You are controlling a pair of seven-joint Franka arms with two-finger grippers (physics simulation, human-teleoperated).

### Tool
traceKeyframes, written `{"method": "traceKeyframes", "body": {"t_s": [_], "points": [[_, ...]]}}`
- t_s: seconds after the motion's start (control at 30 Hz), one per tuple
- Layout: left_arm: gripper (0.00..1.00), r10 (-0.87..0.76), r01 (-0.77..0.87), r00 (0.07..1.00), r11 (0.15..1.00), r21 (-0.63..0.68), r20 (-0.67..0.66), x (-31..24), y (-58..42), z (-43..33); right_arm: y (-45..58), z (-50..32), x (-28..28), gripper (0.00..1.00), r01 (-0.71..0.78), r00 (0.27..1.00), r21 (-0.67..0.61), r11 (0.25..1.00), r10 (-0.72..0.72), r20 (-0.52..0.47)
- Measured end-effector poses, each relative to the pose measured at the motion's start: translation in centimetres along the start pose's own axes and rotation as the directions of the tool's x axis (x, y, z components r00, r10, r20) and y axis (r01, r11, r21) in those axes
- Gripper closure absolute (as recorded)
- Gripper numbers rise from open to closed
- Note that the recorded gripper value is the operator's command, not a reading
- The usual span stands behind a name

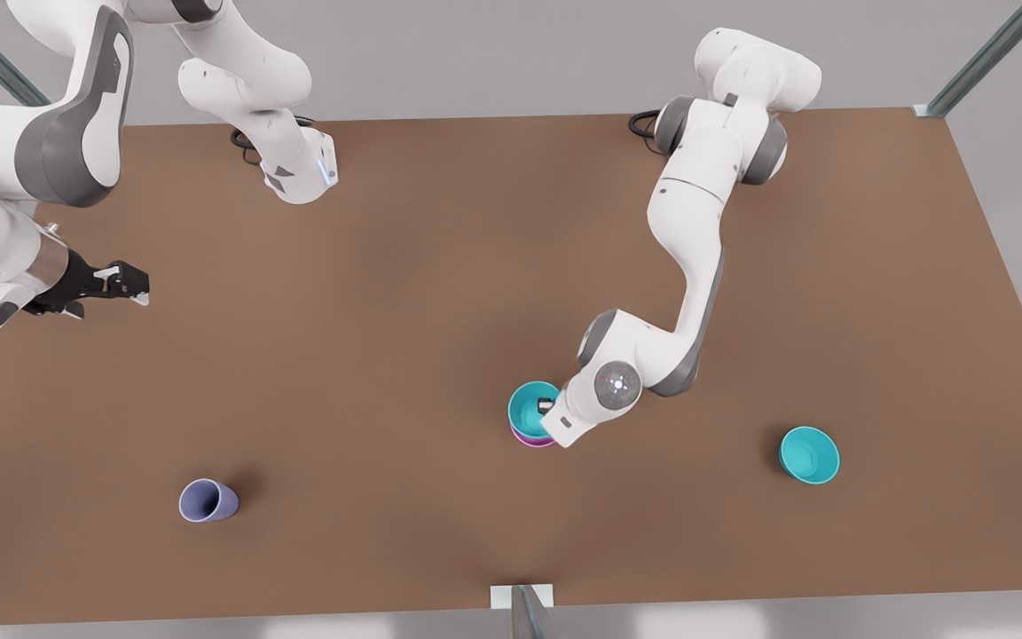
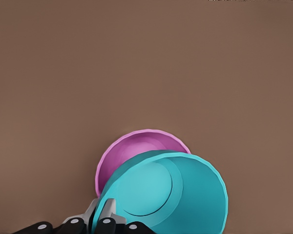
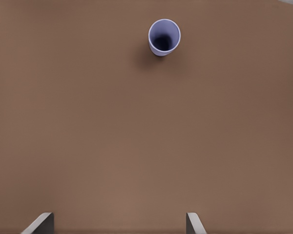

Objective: Stack the blue bowl on the pink bowl

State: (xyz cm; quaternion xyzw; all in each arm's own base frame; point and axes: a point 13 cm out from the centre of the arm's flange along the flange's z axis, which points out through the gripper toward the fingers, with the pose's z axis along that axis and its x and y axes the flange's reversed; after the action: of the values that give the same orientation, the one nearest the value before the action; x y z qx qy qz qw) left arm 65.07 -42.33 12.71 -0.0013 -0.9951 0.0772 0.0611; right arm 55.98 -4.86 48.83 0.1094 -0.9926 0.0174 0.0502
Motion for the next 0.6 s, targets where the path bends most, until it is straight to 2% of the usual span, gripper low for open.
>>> {"method": "traceKeyframes", "body": {"t_s": [0.23,0.27,0.3,0.43,0.6], "points": [[0.79,-0.114,0.115,0.993,0.993,0.006,-0.014,0.1,0.0,1.3,0.0,0.0,0.0,0.00,0.008,1.000,0.000,1.000,-0.008,0.000],[0.61,-0.127,0.127,0.992,0.992,0.006,-0.015,0.1,0.0,1.3,0.0,0.1,0.0,0.00,0.009,1.000,0.000,1.000,-0.009,-0.001],[0.00,-0.140,0.141,0.990,0.990,0.009,-0.016,0.0,0.2,1.3,0.0,0.0,0.0,0.00,0.010,1.000,0.000,1.000,-0.010,0.000],[0.00,-0.204,0.204,0.979,0.978,0.039,-0.017,-1.4,2.2,-1.5,0.1,0.1,-0.1,0.00,0.014,1.000,-0.001,1.000,-0.014,0.000],[0.00,-0.229,0.232,0.969,0.972,-0.027,0.093,0.3,11.2,-25.9,0.3,0.0,-0.2,0.00,0.022,1.000,-0.001,1.000,-0.022,0.000]]}}
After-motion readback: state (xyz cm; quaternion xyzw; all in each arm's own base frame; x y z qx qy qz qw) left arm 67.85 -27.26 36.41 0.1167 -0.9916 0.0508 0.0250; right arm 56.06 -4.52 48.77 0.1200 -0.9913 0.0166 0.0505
